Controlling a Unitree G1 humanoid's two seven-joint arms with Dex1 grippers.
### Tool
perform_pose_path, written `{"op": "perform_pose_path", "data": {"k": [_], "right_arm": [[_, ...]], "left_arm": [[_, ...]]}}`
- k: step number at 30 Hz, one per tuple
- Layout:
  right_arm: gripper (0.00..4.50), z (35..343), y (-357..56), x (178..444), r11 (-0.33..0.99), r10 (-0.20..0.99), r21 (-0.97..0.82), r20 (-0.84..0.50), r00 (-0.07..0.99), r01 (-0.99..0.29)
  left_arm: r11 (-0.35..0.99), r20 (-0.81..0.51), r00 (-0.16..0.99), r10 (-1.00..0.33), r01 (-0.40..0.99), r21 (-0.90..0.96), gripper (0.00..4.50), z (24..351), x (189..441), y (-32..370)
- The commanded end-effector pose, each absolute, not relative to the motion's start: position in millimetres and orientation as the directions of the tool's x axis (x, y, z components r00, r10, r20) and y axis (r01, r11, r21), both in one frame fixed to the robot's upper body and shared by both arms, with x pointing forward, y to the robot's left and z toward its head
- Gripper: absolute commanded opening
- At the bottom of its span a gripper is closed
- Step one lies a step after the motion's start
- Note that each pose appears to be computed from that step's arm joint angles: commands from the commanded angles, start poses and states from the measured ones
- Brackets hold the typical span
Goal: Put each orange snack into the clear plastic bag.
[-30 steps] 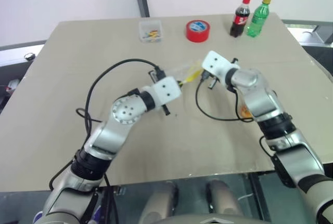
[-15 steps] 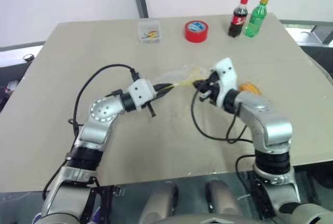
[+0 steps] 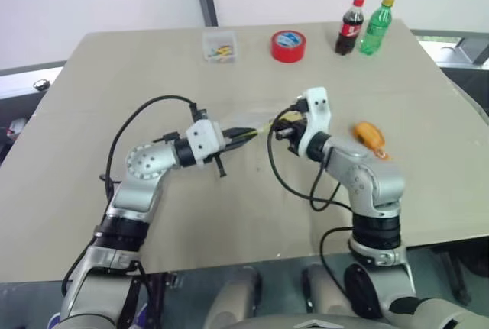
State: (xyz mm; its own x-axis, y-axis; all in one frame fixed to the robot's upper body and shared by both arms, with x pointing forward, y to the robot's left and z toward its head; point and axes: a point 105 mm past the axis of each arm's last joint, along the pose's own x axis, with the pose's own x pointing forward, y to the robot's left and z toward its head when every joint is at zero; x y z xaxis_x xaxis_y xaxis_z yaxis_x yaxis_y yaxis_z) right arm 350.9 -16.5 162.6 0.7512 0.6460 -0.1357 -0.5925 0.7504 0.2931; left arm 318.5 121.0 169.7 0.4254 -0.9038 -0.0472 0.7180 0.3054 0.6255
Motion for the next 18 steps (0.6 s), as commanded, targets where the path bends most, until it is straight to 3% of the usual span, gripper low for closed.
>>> {"op": "perform_pose_path", "data": {"k": [1,3,6,8,11,12,13,14,16,18], "right_arm": [[0.02,173,-31,368,0.839,0.53,-0.118,-0.046,0.847,-0.531],[0.02,172,-28,365,0.665,0.58,-0.575,-0.003,0.814,-0.477],[0.02,164,-27,361,0.421,0.657,-0.814,-0.03,0.753,-0.4],[0.02,157,-26,362,0.317,0.686,-0.871,-0.063,0.725,-0.376],[0.84,148,-21,363,0.212,0.714,-0.915,-0.095,0.694,-0.343],[1.29,147,-21,365,0.205,0.715,-0.92,-0.093,0.693,-0.335],[2.01,149,-20,366,0.197,0.71,-0.93,-0.082,0.699,-0.31],[2.19,149,-21,367,0.192,0.704,-0.936,-0.077,0.706,-0.294],[3.11,152,-24,368,0.19,0.693,-0.943,-0.069,0.717,-0.274],[3.6,157,-30,368,0.196,0.681,-0.946,-0.06,0.73,-0.26]], "left_arm": [[0.279,-0.043,0.4,-0.916,0.707,0.65,0.0,178,311,122],[0.267,-0.055,0.398,-0.916,0.706,0.656,0.0,179,312,125],[0.233,-0.084,0.385,-0.919,0.702,0.673,0.0,179,312,127],[0.225,-0.092,0.383,-0.919,0.701,0.677,0.0,179,312,128],[0.23,-0.093,0.391,-0.916,0.698,0.678,0.0,179,314,128],[0.241,-0.086,0.399,-0.913,0.696,0.677,0.0,180,315,128],[0.259,-0.079,0.416,-0.906,0.692,0.674,0.0,181,317,129],[0.272,-0.075,0.428,-0.901,0.688,0.673,0.0,181,318,129],[0.294,-0.068,0.449,-0.891,0.684,0.668,0.0,181,320,129],[0.312,-0.067,0.468,-0.881,0.682,0.661,0.0,178,321,129]]}}
